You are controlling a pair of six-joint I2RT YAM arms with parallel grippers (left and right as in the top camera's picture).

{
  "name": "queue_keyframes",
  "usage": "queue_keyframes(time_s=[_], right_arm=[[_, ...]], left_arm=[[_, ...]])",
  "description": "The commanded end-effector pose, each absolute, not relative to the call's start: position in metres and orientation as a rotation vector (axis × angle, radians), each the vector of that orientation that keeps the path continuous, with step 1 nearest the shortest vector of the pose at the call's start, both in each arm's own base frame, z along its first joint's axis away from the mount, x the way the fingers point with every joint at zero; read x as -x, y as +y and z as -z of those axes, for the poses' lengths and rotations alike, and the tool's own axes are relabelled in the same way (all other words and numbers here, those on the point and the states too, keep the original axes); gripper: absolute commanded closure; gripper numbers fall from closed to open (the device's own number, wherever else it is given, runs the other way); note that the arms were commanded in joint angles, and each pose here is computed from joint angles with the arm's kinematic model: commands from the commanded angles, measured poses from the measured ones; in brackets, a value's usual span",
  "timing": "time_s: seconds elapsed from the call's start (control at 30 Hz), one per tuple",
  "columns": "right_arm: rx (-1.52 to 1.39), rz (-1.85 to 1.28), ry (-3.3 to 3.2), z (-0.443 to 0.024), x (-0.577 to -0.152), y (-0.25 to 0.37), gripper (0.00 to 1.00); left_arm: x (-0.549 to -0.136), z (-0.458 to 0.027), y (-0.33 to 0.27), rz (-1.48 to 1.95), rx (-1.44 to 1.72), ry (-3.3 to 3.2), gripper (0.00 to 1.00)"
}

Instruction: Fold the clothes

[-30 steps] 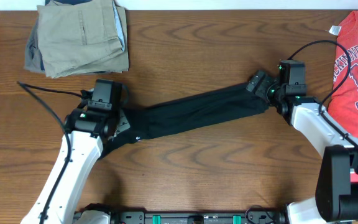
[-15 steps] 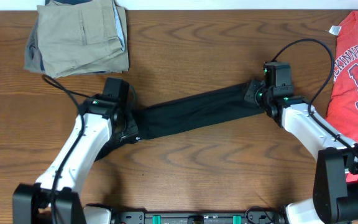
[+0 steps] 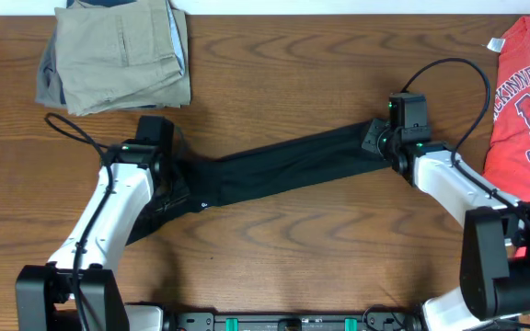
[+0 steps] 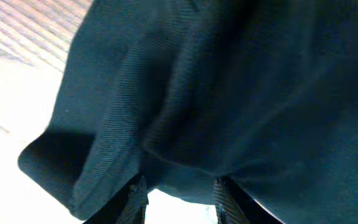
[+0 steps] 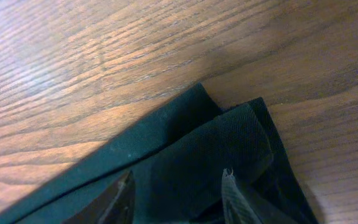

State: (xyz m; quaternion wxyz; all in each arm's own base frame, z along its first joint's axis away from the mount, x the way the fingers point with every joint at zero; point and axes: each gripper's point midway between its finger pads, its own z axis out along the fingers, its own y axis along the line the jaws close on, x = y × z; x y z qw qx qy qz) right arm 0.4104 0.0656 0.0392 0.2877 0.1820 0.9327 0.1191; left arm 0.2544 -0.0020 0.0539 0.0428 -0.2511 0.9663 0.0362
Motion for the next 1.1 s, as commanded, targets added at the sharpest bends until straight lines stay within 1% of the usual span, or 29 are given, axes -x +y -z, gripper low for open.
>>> queue_keyframes(time_s=[0.0, 0.1, 0.13, 0.17, 0.4, 0.47, 0.57, 0.6, 0.77, 0.97, 1.07], right_arm=[[-0.472, -0.300, 2.489, -0.037, -0.416, 0.069, 0.53], [-0.472, -0.300, 2.490, -0.037, -0.416, 0.069, 0.47], [-0.473, -0.297, 2.489, -0.037, -0.416, 0.068, 0.45], [-0.474, -0.295, 2.489, -0.037, -0.416, 0.068, 0.43], [-0.477, -0.286, 2.486, -0.037, -0.416, 0.067, 0.42], [-0.477, -0.286, 2.486, -0.037, -0.416, 0.067, 0.42], [-0.477, -0.286, 2.485, -0.037, -0.416, 0.066, 0.42], [-0.477, -0.286, 2.485, -0.037, -0.416, 0.066, 0.42], [-0.477, -0.286, 2.486, -0.037, -0.416, 0.067, 0.41], [-0.477, -0.286, 2.486, -0.037, -0.416, 0.067, 0.41], [-0.477, -0.286, 2.486, -0.037, -0.416, 0.067, 0.41]], left_arm=[[-0.250, -0.052, 0.004, -0.153, 0.771, 2.962, 0.63], [-0.250, -0.052, 0.003, -0.147, 0.772, 2.964, 0.61], [-0.250, -0.052, 0.002, -0.136, 0.771, 2.967, 0.57], [-0.250, -0.051, -0.001, -0.110, 0.763, 2.976, 0.55], [-0.259, -0.060, -0.017, 0.041, 0.592, 2.976, 0.45], [-0.265, -0.066, -0.017, 0.055, 0.565, 2.940, 0.38], [-0.279, -0.075, -0.015, 0.056, 0.526, 2.863, 0.20], [-0.284, -0.077, -0.012, 0.042, 0.526, 2.840, 0.17], [-0.297, -0.076, 0.003, -0.037, 0.528, 2.787, 0.17], [-0.305, -0.058, 0.016, -0.073, 0.456, 2.827, 0.17], [-0.309, -0.051, 0.024, -0.074, 0.480, 2.827, 0.17]])
